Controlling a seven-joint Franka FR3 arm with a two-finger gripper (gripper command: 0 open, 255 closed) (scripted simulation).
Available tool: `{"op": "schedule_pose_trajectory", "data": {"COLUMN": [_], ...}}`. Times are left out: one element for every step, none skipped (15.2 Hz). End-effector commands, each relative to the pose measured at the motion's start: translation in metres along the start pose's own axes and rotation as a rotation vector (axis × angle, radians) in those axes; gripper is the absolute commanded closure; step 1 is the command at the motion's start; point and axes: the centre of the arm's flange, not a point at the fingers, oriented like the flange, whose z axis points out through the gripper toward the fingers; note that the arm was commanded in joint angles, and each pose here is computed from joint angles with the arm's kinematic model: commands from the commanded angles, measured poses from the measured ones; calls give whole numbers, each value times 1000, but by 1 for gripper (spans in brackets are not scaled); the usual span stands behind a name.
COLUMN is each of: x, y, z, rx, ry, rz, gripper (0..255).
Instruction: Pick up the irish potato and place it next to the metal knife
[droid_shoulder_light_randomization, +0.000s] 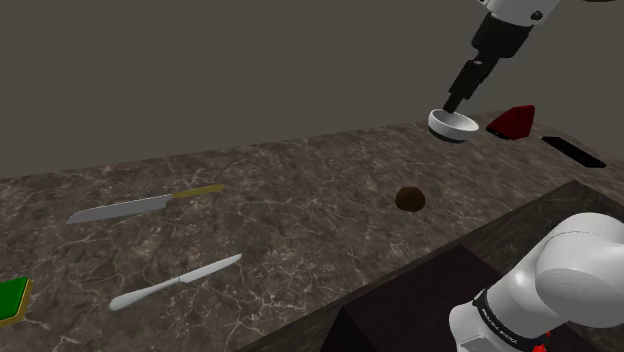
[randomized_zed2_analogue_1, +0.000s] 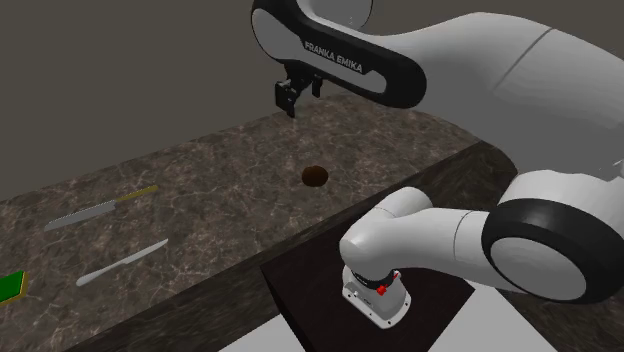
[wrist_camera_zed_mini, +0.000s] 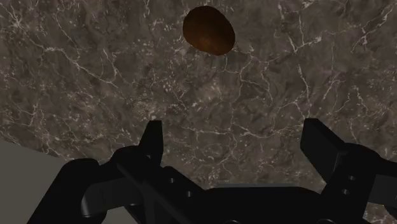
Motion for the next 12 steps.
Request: {"op": "schedule_pose_trajectory", "data": {"x": [0, -7, -14, -20, -25, -30, -34, -37, -40, -42, -44, -44], "y": [0, 9, 18, 28, 37, 45, 54, 62, 70, 78, 86, 92], "z": [0, 12, 24, 36, 49, 62, 76, 90, 104, 118, 133, 148], "rx": [0, 32, 64, 96, 129, 161, 193, 225, 257, 289, 322, 354], "ry": [0, 17, 33, 50, 67, 84, 100, 117, 134, 150, 167, 184], "rz": [0, -50, -100, -150, -200, -249, -299, -349, -399, -449, -499, -549], "gripper": [0, 0, 0, 0, 0, 0, 0, 0, 0, 0, 0, 0]}}
